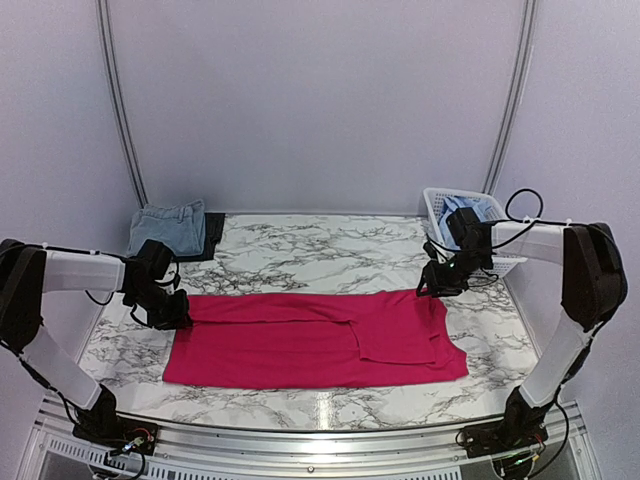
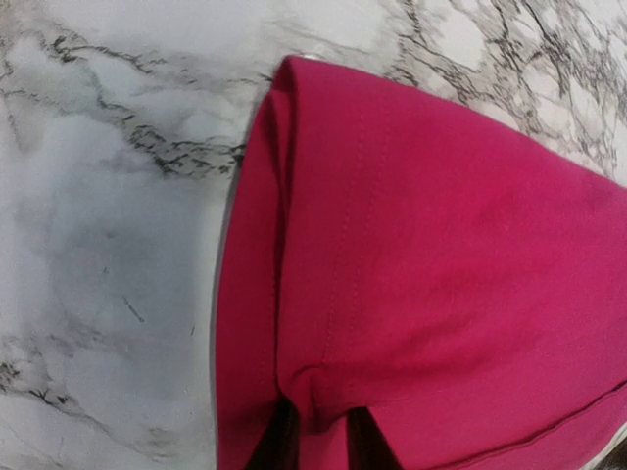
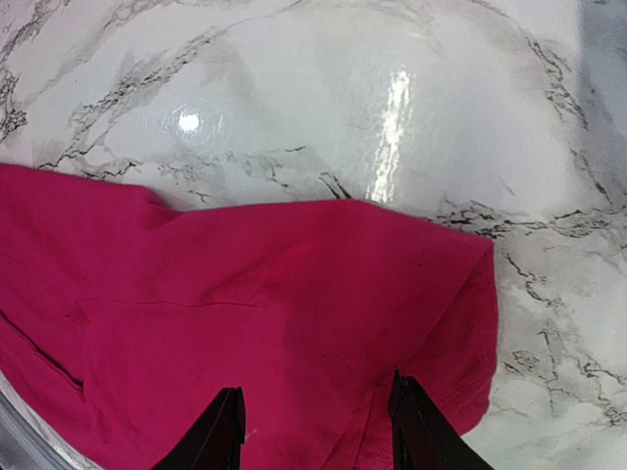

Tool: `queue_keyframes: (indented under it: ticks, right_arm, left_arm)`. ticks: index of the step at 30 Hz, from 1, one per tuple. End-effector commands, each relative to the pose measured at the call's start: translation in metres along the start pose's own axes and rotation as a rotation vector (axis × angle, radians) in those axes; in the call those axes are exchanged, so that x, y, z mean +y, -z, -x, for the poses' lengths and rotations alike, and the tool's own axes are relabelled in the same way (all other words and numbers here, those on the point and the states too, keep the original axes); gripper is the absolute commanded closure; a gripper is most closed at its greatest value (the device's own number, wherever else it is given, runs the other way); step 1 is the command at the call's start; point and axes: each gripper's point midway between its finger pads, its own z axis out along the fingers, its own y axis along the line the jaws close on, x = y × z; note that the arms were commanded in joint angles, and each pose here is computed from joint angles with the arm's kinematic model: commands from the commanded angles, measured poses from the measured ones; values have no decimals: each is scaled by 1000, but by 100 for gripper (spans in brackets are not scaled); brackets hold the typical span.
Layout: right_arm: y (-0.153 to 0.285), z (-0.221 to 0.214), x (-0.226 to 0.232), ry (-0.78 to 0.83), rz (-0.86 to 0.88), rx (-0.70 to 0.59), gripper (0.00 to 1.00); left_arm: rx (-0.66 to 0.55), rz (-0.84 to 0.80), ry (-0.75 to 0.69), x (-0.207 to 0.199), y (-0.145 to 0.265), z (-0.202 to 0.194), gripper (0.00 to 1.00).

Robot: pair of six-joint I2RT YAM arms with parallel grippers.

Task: Fold and stack the mixed laundry pile
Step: Adjust the rectangle-folded T-shirt at the center of the board.

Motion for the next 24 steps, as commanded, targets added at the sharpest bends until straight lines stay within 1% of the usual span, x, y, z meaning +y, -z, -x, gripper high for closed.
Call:
queue_keyframes:
  ticks: [1, 4, 8, 12, 14, 16, 18, 19, 20, 22, 24]
  right_arm:
    - [3, 4, -12, -33, -3, -17, 54]
    - [3, -1, -18, -58, 7, -11, 54]
    - [4, -6, -25, -80, 4, -7, 54]
    - [8, -6, -27, -96, 7, -15, 55]
    - [9, -3, -26, -102, 16, -23, 56]
    - [9, 1, -23, -107, 34, -32, 57]
    - [9, 7, -19, -115, 59, -41, 58]
    - [8, 9, -17, -120, 71, -44, 59]
    - [7, 13, -16, -127, 80, -49, 60]
    - [6, 19, -13, -135, 99, -55, 60]
    - [6, 24, -12, -144, 108, -62, 60]
  left_arm:
    - [-42, -27, -32, -11, 5, 16, 91]
    - [-57, -24, -63, -12, 13, 17, 99]
    - [-25, 24, -107, -2, 15, 7, 100]
    - [18, 133, -145, 24, 12, -9, 100]
    - [37, 162, -156, 31, 10, -14, 100]
    - [40, 191, -174, 31, 9, -14, 100]
    - [32, 263, -201, 36, 11, -10, 100]
    - [33, 275, -213, 35, 12, -8, 97]
    - [33, 270, -221, 31, 14, -6, 90]
    - [-2, 236, -215, 21, 23, 3, 70]
    - [-51, 203, -214, 11, 34, 15, 59]
